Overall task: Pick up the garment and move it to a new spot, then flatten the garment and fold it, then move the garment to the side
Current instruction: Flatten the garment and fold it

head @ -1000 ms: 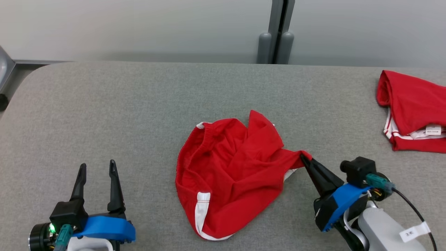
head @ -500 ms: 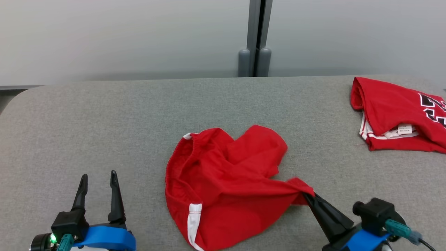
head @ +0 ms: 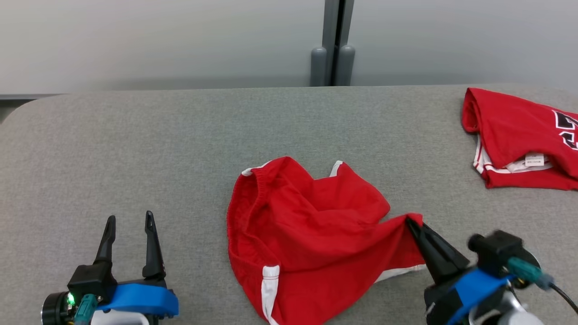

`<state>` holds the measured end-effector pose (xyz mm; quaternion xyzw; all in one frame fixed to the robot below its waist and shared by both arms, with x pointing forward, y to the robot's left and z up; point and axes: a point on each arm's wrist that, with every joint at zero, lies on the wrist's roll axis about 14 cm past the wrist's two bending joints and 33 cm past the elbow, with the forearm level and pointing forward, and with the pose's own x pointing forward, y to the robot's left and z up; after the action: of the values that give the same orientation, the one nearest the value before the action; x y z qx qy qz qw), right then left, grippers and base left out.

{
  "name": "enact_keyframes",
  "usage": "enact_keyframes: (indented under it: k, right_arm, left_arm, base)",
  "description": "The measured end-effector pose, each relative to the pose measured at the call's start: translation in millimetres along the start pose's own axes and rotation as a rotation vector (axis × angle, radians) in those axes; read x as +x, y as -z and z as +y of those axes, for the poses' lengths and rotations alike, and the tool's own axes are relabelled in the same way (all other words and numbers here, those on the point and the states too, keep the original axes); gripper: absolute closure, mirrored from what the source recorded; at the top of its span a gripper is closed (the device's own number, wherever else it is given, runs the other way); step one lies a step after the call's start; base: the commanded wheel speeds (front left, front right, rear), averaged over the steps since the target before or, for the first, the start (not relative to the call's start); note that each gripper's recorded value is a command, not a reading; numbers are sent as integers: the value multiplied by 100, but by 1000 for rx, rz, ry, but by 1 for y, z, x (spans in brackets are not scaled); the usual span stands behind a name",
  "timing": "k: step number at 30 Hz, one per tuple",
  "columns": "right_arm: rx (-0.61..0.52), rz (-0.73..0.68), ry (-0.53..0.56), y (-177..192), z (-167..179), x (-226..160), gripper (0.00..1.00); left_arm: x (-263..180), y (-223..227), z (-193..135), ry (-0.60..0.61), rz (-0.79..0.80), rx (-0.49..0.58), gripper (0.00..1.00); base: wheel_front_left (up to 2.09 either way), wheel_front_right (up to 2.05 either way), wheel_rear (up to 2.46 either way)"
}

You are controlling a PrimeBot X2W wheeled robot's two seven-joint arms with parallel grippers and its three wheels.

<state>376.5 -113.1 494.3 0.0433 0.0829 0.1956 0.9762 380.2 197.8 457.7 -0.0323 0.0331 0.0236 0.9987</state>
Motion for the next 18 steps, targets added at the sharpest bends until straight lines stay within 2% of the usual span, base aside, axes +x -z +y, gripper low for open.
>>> enact_keyframes:
  k: [9, 18]
  right_arm:
    - [-68, -8, -49, 2, -2, 75, 100]
    - [-101, 91, -80, 30, 8, 130, 100]
  left_arm:
    - [-1, -5, 11, -32, -14, 4, 0]
    - [-7, 0, 24, -74, 5, -3, 0]
  base:
    - [0, 0, 0]
    - [0, 0, 0]
